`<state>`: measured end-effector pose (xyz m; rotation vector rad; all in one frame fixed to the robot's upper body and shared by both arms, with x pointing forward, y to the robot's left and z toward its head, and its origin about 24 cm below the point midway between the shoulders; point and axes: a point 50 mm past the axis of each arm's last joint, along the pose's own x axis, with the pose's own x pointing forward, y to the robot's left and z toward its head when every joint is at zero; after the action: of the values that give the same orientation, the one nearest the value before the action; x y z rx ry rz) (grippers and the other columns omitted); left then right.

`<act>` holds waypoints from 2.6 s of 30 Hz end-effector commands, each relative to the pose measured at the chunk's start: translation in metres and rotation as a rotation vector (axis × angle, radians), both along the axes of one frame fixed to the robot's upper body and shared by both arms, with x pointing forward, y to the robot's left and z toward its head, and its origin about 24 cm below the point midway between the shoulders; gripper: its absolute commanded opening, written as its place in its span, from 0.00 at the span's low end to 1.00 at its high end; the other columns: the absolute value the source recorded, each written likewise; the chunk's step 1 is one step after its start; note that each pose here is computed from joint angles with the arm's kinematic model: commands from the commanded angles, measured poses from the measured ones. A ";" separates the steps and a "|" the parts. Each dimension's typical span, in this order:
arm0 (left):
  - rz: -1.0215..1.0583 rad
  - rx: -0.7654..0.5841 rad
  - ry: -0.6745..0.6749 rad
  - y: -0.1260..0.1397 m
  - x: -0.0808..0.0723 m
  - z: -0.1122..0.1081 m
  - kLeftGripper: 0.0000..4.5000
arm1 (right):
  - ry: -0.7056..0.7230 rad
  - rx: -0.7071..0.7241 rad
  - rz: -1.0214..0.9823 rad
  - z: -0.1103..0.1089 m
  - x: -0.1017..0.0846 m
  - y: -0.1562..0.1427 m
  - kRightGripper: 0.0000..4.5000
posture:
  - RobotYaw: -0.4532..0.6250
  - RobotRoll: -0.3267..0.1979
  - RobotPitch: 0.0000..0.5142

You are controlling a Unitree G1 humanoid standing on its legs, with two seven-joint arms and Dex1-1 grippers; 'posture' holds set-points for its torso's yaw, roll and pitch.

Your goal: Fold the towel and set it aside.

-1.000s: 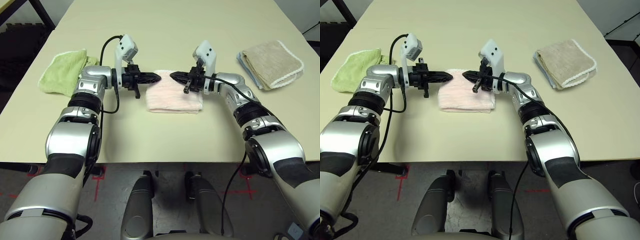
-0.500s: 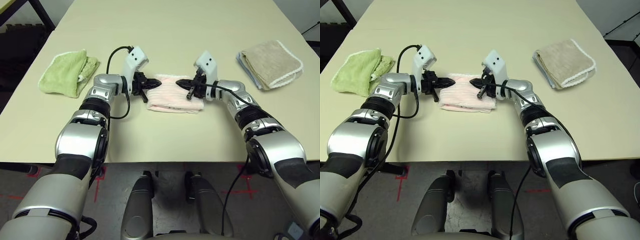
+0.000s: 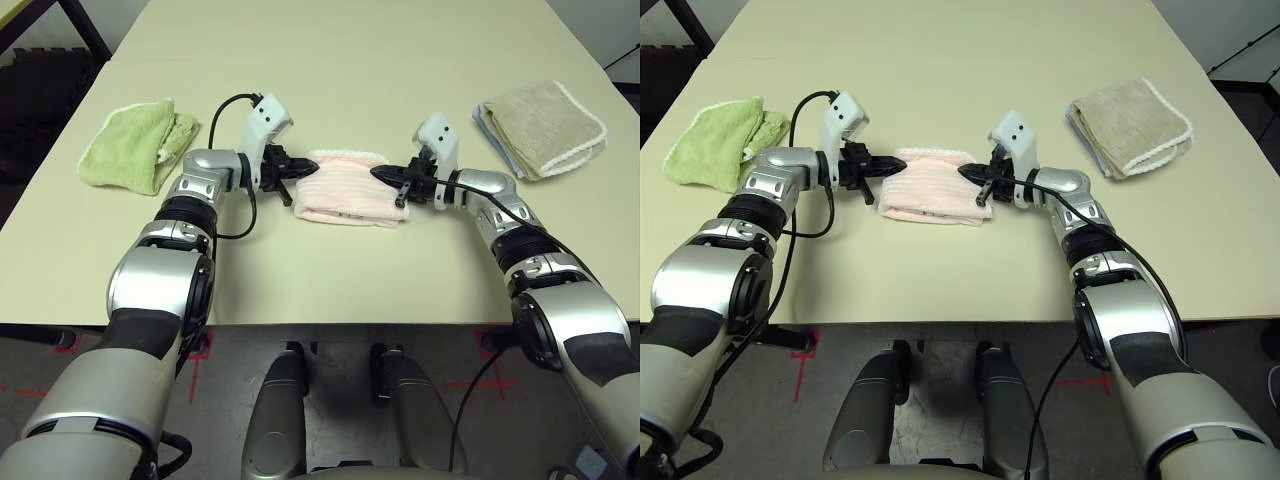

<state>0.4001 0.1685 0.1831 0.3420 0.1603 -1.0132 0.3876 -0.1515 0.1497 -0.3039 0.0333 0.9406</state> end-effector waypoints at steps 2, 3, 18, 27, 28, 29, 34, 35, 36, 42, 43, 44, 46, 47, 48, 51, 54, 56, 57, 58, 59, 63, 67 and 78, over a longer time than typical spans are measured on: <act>-0.046 -0.064 -0.034 0.013 -0.004 0.014 0.01 | 0.040 -0.003 -0.047 -0.007 -0.006 -0.027 0.00 | 0.43 0.62 0.44; -0.057 -0.067 -0.041 0.015 -0.005 0.017 0.01 | 0.033 0.009 -0.047 -0.005 -0.007 -0.029 0.00 | 0.43 0.62 0.44; -0.319 -0.092 -0.062 0.040 -0.035 0.042 0.29 | -0.059 0.138 0.170 0.046 -0.048 -0.046 0.47 | 0.43 0.62 0.42; -0.393 -0.098 -0.063 0.043 -0.059 0.033 1.00 | 0.083 0.150 0.148 0.037 -0.063 -0.063 1.00 | 0.44 0.62 0.42; -0.390 -0.095 -0.065 0.044 -0.060 0.033 1.00 | 0.087 0.146 0.137 0.035 -0.063 -0.066 1.00 | 0.44 0.62 0.41; -0.387 -0.093 -0.066 0.044 -0.060 0.033 1.00 | 0.090 0.145 0.129 0.034 -0.064 -0.068 1.00 | 0.44 0.62 0.41; -0.365 -0.082 -0.066 0.049 -0.060 0.031 1.00 | 0.095 0.143 0.119 0.033 -0.067 -0.070 1.00 | 0.44 0.62 0.41; -0.349 -0.083 -0.057 0.050 -0.059 0.031 1.00 | 0.095 0.140 0.116 0.032 -0.068 -0.071 1.00 | 0.44 0.62 0.41; -0.324 -0.095 -0.036 0.052 -0.057 0.031 1.00 | 0.094 0.138 0.114 0.032 -0.068 -0.071 1.00 | 0.44 0.62 0.41; -0.097 -0.251 0.289 0.054 -0.048 0.033 1.00 | 0.067 0.102 0.113 0.029 -0.072 -0.076 1.00 | 0.44 0.62 0.42; -0.086 -0.266 0.325 0.052 -0.048 0.033 1.00 | 0.066 0.105 0.112 0.029 -0.072 -0.076 1.00 | 0.44 0.62 0.42; -0.083 -0.279 0.346 0.049 -0.048 0.034 1.00 | 0.063 0.105 0.113 0.029 -0.072 -0.076 1.00 | 0.44 0.62 0.43; -0.043 -0.278 0.386 0.047 -0.045 0.032 1.00 | 0.057 0.109 0.114 0.031 -0.072 -0.075 1.00 | 0.44 0.62 0.43; 0.005 -0.269 0.433 0.049 -0.043 0.029 1.00 | 0.055 0.110 0.115 0.031 -0.072 -0.074 1.00 | 0.44 0.62 0.43; 0.031 -0.274 0.497 0.050 -0.043 0.025 1.00 | 0.053 0.111 0.115 0.032 -0.072 -0.074 1.00 | 0.44 0.62 0.43; 0.126 -0.321 0.680 0.053 -0.043 0.019 1.00 | 0.050 0.113 0.118 0.033 -0.073 -0.073 1.00 | 0.44 0.62 0.44; 0.194 -0.357 0.786 0.053 -0.042 0.016 1.00 | 0.048 0.115 0.119 0.033 -0.075 -0.072 1.00 | 0.44 0.62 0.45; 0.239 -0.374 0.842 0.053 -0.040 0.013 1.00 | 0.046 0.116 0.118 0.033 -0.075 -0.072 1.00 | 0.43 0.62 0.46; 0.261 -0.379 0.862 0.054 -0.039 0.011 1.00 | 0.045 0.116 0.118 0.033 -0.076 -0.072 1.00 | 0.43 0.62 0.46; 0.279 -0.374 0.873 0.054 -0.039 0.009 1.00 | 0.045 0.116 0.118 0.034 -0.076 -0.072 1.00 | 0.43 0.62 0.46; 0.290 -0.370 0.879 0.055 -0.038 0.008 1.00 | 0.044 0.116 0.117 0.034 -0.077 -0.071 1.00 | 0.43 0.62 0.47; 0.300 -0.347 0.916 0.054 -0.038 0.002 1.00 | 0.042 0.117 0.115 0.035 -0.079 -0.071 1.00 | 0.42 0.62 0.47; 0.263 -0.343 0.932 0.045 -0.035 0.000 1.00 | 0.042 0.115 0.110 0.034 -0.081 -0.072 1.00 | 0.41 0.62 0.48; 0.199 -0.398 0.901 0.008 -0.023 -0.001 1.00 | 0.041 0.106 0.100 0.035 -0.084 -0.073 1.00 | 0.40 0.62 0.48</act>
<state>0.3747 0.1799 0.1827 -0.5096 0.7810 -0.9318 0.3069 -0.2207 0.1815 -0.1829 0.0142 1.0544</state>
